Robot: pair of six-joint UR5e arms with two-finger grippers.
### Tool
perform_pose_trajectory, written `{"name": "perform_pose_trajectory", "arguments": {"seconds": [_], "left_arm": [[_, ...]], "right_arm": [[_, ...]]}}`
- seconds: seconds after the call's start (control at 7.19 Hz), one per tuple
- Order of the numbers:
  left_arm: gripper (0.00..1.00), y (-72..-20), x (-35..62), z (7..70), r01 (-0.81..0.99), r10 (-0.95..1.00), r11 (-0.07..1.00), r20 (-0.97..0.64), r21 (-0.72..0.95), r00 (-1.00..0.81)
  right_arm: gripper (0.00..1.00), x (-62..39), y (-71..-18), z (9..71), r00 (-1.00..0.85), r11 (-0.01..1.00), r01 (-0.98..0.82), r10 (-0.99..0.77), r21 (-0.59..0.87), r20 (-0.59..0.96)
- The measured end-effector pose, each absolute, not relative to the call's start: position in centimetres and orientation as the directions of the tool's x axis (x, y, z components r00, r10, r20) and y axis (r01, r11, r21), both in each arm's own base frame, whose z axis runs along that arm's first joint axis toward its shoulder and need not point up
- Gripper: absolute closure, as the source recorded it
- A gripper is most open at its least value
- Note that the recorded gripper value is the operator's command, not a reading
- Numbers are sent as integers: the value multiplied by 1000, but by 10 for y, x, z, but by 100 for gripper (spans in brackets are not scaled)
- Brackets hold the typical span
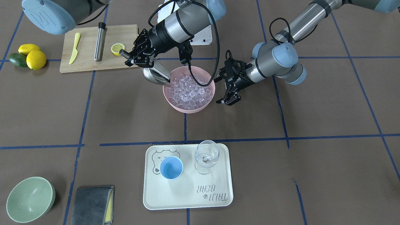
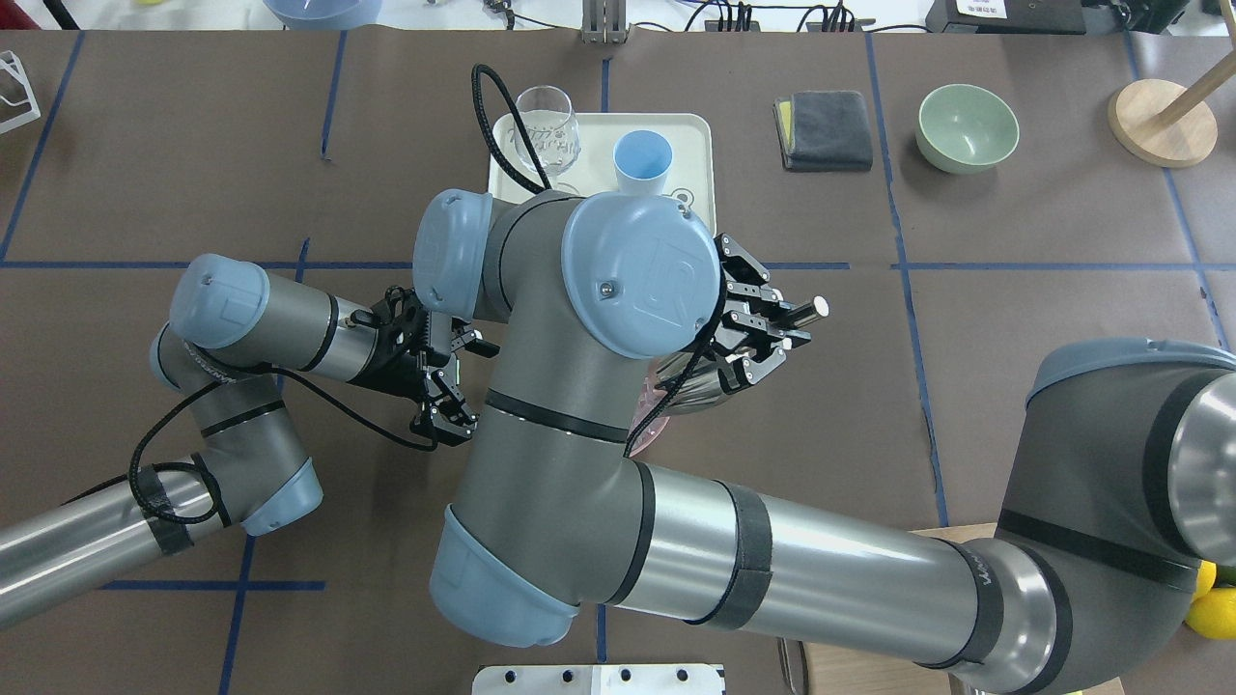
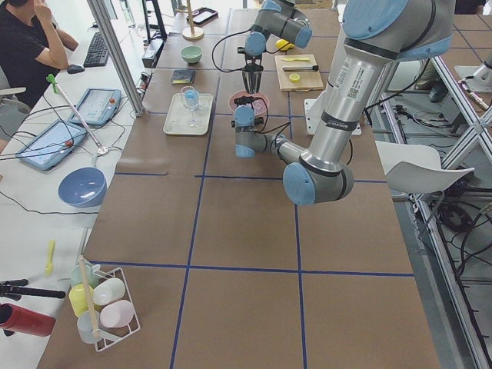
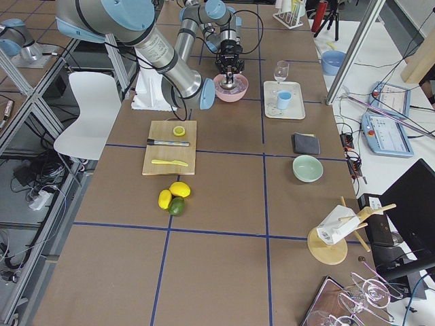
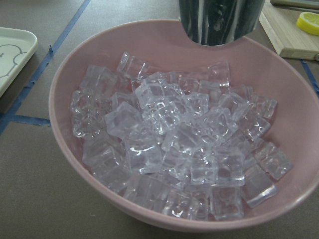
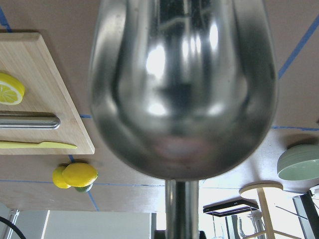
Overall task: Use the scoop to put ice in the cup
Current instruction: 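Rotate the scoop and lower it into the ice in the pink bowl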
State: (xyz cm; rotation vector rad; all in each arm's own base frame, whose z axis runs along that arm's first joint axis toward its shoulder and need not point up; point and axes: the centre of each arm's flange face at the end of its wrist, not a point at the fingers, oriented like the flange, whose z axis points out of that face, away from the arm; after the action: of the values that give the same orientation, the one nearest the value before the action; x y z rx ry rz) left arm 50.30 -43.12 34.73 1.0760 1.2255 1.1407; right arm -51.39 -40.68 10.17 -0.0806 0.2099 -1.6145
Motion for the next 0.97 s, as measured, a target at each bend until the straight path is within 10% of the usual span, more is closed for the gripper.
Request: {"name": "perform_pose_trajectory", "arguments": {"seconds": [0.97], "left_arm": [[0,-431,503,349,-57,992,128,-128,990,4]], "right_arm": [[100,-540,-423,110,-50,-34,978,-996,-205,-73]]}}
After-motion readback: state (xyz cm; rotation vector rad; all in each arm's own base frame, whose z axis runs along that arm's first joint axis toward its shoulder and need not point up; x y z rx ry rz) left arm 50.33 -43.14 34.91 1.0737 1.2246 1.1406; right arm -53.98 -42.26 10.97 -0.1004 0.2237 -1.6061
